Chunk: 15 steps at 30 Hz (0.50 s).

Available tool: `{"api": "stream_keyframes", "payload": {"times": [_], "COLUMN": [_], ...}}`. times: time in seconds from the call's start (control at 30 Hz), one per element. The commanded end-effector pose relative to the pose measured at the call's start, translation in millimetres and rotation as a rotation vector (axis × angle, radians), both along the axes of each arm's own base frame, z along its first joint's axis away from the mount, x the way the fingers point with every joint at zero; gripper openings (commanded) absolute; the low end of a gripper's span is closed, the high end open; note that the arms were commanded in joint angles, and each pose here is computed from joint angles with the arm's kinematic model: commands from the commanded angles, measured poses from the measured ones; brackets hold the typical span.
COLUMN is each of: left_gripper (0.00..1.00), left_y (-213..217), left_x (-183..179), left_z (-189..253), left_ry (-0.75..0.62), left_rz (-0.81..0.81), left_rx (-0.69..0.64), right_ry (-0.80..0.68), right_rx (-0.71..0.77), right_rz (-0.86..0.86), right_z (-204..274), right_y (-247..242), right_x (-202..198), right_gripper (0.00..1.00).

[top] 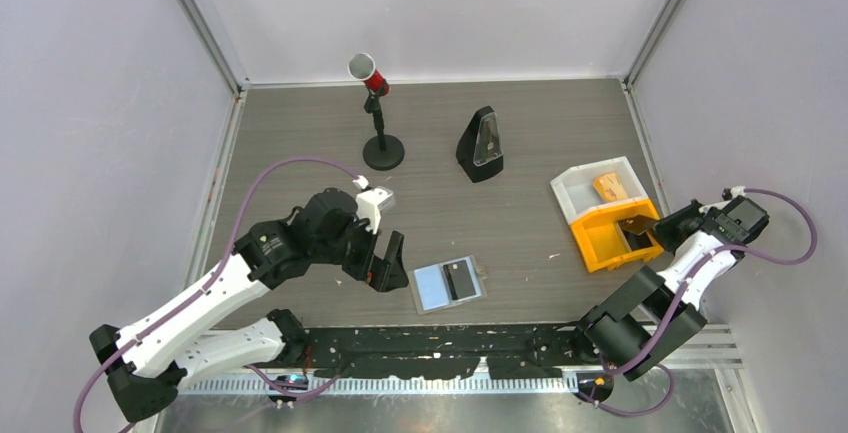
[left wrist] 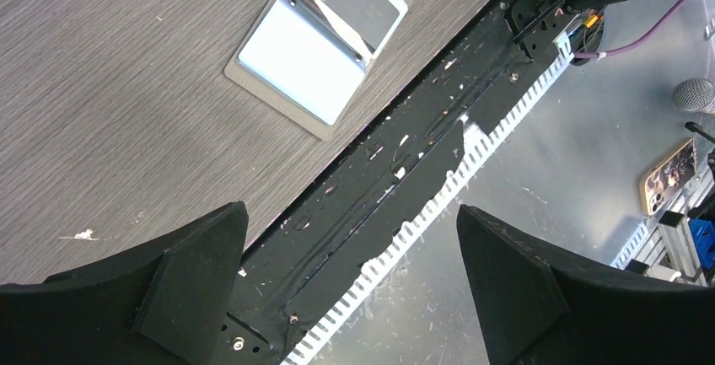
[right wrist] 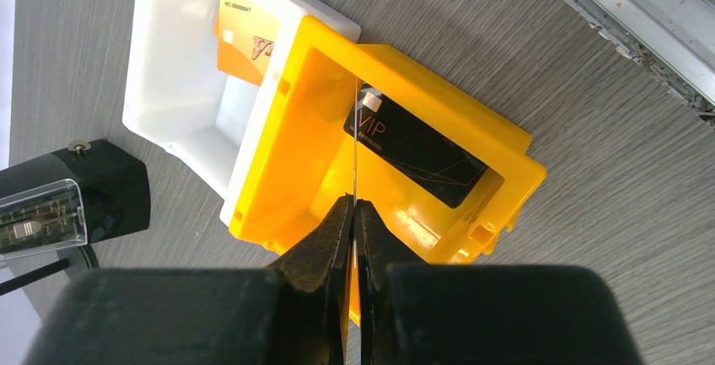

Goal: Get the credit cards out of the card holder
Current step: Place the credit card in the storage box.

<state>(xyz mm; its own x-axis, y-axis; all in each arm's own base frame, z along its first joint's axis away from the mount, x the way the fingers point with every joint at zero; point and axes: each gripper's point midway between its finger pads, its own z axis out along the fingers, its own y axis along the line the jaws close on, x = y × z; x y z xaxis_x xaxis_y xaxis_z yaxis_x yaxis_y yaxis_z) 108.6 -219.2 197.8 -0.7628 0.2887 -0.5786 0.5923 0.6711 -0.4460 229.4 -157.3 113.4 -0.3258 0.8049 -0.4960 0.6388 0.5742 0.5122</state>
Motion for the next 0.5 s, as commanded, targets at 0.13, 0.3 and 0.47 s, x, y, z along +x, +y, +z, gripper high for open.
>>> {"api": "stream_keyframes", "payload": {"times": [0.13, 0.3, 0.47], "left_gripper": [0.99, 0.99, 0.99], "left_y": [-9, -8, -6], "left_x": [9, 9, 8], "left_z": [26, 27, 28], "left_ry": [-0.067, -0.069, -0.076], "left_rz": [0.005, 0.005, 0.007], "left_rx": [-0.067, -0.071, -0.074], "right_ry": [0.001, 0.018, 0.036], "right_rx": [-0.022, -0.005, -0.017], "right_rz": [-0.030, -0.043, -0.070], "right_z": [-7, -17, -18], "right_y": [-11, -12, -16], "right_x": [2, 1, -2], "right_gripper": [0.13, 0.14, 0.16]}}
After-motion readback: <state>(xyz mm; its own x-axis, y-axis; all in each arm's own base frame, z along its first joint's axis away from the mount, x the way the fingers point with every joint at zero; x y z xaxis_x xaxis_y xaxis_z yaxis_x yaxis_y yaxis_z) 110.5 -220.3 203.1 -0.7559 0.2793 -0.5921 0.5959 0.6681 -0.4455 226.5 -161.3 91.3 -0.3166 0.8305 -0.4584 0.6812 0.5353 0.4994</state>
